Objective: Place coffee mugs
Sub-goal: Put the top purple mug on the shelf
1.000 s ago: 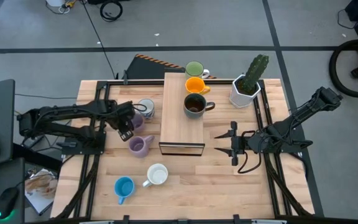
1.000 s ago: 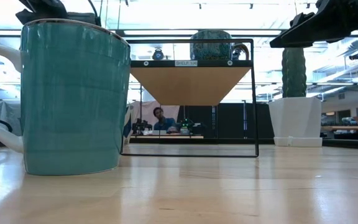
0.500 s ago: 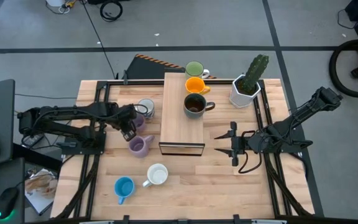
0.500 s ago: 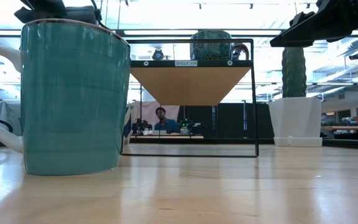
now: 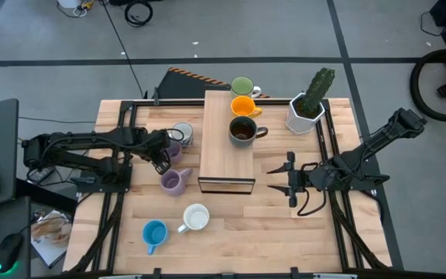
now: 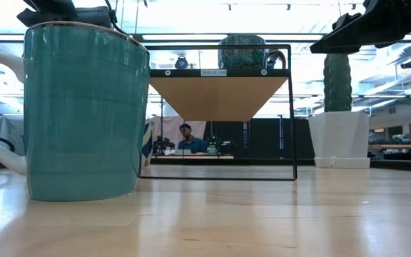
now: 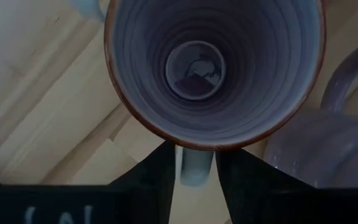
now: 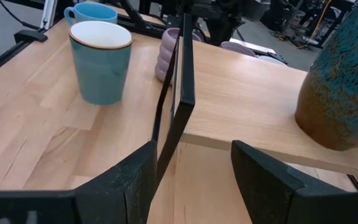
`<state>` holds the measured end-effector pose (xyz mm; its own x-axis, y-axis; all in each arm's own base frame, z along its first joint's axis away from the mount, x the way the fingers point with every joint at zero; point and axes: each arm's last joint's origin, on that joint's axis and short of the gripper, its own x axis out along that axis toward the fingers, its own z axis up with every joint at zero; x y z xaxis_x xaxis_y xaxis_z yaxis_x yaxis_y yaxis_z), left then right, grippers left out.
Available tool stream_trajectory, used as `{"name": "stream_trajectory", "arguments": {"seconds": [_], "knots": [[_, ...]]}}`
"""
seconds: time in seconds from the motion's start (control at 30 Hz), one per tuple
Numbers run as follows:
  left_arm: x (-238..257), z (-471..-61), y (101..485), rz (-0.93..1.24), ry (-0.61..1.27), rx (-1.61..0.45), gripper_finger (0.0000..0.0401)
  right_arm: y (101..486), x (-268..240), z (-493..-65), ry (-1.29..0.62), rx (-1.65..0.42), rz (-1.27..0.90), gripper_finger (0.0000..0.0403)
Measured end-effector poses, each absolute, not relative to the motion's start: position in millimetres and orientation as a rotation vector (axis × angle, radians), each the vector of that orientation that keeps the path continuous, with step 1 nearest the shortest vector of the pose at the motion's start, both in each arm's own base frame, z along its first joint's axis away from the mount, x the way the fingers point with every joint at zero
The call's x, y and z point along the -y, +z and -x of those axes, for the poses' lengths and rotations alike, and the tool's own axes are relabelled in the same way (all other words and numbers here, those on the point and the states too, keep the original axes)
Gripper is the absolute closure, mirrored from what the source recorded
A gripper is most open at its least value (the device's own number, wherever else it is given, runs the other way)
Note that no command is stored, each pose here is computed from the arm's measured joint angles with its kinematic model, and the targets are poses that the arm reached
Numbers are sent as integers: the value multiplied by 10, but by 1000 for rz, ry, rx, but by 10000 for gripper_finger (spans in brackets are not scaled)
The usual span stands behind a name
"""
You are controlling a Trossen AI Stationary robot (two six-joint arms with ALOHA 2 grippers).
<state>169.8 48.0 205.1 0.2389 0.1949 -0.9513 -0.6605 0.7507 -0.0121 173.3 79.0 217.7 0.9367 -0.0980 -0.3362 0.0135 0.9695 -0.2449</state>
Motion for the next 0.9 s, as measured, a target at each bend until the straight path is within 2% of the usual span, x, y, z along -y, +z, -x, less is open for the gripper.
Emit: {"name": "stream_trajectory", "arguments": {"seconds": [0.27, 0.9], "knots": [[-486, -1698, 2053, 411, 599, -1203, 331, 2186, -793, -1736, -55, -346, 236, 191], [-481, -1699, 2051, 373, 548, -1221, 334, 2188, -798, -1737, -40, -344, 230, 191]]}}
